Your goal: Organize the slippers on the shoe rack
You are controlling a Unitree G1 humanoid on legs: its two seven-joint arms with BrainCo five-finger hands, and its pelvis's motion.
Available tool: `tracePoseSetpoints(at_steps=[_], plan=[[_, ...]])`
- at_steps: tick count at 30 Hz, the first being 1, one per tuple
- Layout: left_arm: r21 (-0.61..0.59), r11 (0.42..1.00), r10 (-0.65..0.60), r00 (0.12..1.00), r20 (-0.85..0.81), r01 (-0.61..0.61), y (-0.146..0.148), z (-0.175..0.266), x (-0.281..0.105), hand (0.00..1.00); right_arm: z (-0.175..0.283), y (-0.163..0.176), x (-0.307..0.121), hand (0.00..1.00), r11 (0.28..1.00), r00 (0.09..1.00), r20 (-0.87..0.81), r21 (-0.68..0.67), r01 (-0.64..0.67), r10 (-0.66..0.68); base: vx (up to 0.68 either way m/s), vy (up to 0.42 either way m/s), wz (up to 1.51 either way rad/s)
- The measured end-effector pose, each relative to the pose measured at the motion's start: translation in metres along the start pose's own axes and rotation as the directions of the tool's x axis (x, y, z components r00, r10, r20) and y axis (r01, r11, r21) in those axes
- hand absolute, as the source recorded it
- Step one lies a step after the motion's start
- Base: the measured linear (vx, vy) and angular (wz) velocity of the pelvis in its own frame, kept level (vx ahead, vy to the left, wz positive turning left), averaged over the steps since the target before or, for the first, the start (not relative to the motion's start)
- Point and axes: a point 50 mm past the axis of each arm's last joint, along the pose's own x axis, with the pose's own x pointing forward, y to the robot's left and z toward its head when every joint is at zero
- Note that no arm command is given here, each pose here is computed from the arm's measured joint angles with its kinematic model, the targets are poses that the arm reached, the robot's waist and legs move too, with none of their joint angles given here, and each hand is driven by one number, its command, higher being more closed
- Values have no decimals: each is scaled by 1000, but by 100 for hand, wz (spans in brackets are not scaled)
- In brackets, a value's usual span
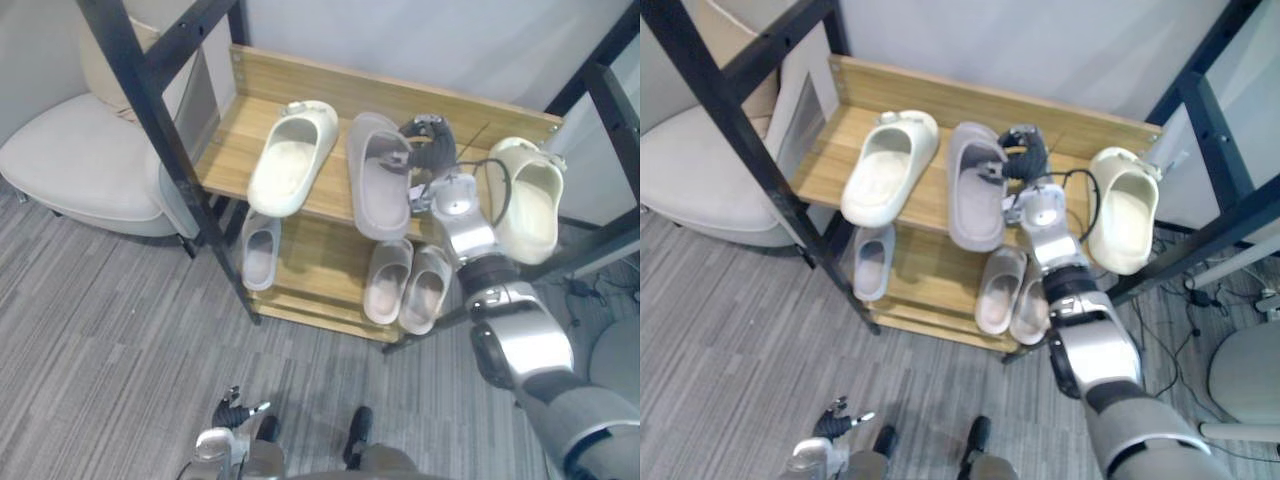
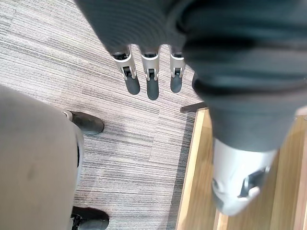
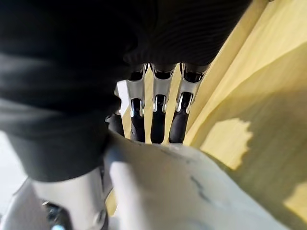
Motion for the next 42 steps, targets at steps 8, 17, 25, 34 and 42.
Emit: tracePoseSetpoints(at_steps=[8,17,25,34,42], plan=[[2,1000,5,1000,-3,-5,2,-1,0,0,-8,-1,-20,100,999,999,52,51,-9,6,10,10,-3],[7,1000,4,1000,-13,-4,2,-2,0,0,-22,2,-50,100,995,997,73,95,-26,19,-23,9,-6],[34,999,-5,1000,-25,6,2,-5,-1,0,-30,7,-93,100,984,995,104,177,-22,4,0,3,-1],[55,998,-28,998,-57,32,-3,-14,-3,0,-18,22,-134,100,955,971,216,253,-154,99,-28,3,-1],[66,997,-30,997,-76,35,-3,-19,-4,0,-15,73,-175,100,850,884,254,269,-454,392,-6,2,-2]])
